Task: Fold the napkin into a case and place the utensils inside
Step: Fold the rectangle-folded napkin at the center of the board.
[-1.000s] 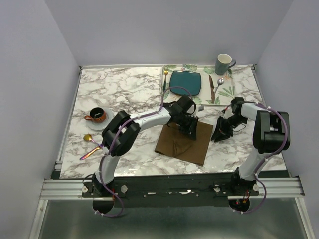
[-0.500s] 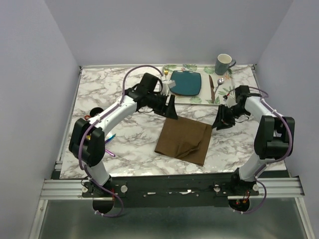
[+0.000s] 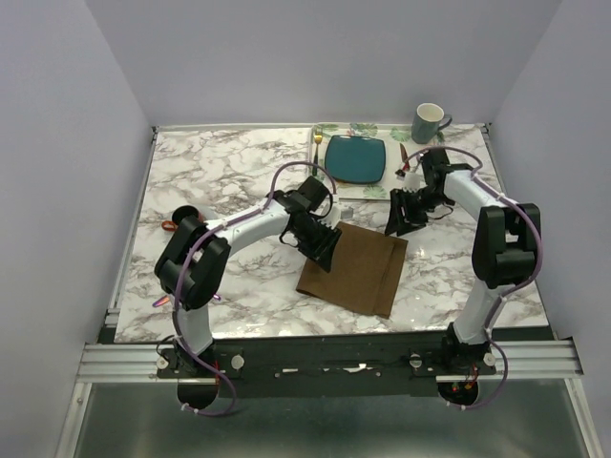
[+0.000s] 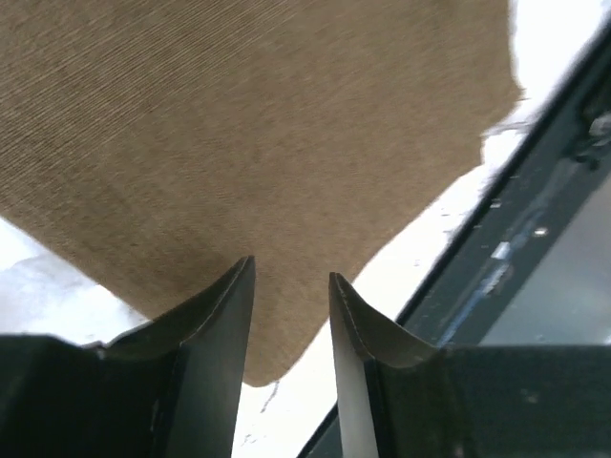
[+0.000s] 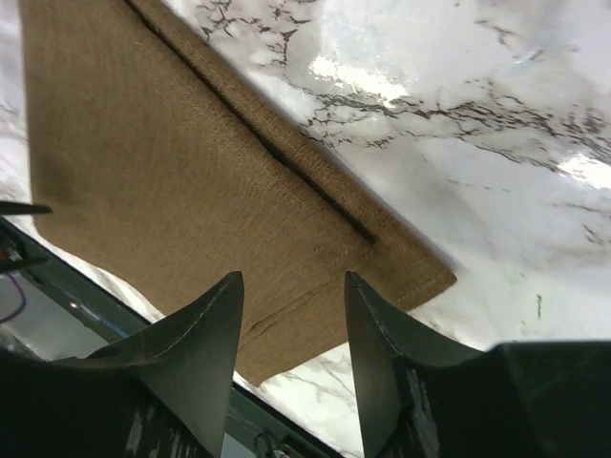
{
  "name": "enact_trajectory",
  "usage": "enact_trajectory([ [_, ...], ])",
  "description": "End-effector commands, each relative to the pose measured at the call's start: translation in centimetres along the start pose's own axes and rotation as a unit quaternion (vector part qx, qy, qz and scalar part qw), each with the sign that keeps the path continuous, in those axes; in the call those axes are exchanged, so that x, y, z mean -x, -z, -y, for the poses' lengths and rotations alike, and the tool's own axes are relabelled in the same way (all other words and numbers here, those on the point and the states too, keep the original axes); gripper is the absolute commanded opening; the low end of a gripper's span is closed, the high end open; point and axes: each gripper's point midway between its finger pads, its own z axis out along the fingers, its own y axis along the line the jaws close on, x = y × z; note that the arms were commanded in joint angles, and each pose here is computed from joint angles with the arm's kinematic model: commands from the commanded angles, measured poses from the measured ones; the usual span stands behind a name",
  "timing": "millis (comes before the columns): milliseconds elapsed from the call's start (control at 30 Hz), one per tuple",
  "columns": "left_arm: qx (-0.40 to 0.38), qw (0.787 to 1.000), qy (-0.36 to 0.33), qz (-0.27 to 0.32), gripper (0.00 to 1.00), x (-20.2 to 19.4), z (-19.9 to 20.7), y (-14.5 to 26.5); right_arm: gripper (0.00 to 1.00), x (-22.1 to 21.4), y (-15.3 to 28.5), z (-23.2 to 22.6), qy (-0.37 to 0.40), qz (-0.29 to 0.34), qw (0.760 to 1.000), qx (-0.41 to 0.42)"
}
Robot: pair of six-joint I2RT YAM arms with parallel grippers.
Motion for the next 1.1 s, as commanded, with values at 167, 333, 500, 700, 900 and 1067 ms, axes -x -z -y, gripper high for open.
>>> enact_trajectory([
  [167, 0.109, 0.991, 0.011, -0.075, 0.34, -3.1, -7.9, -0.3, 0.45, -3.9, -2.9, 2.2, 0.018, -0.066, 0.997, -0.042],
  [333, 0.147, 0.985, -0.024, -0.081, 0.34, -2.7, -11.7, 1.4, 0.41, -7.1, -4.1, -1.9, 0.018, -0.104, 0.994, 0.013],
  [500, 0.196, 0.975, -0.072, -0.069, 0.34, -1.3, -16.3, 3.8, 0.44, -8.8, -3.1, -8.5, -0.014, -0.121, 0.983, 0.14],
  [700, 0.142, 0.98, -0.123, 0.061, 0.47, 4.0, -12.4, 8.4, 0.51, -7.9, 0.6, -9.6, -0.007, -0.076, 0.986, 0.146],
  [900, 0.142, 0.97, -0.174, 0.089, 0.6, 3.8, -4.2, 6.8, 0.46, -5.7, 0.2, -6.6, -0.012, -0.035, 0.997, 0.072],
  [1067, 0.146, 0.97, -0.185, 0.056, 0.62, 1.8, -0.4, 2.7, 0.45, -6.3, -1.5, -4.8, -0.035, -0.066, 0.996, 0.045],
])
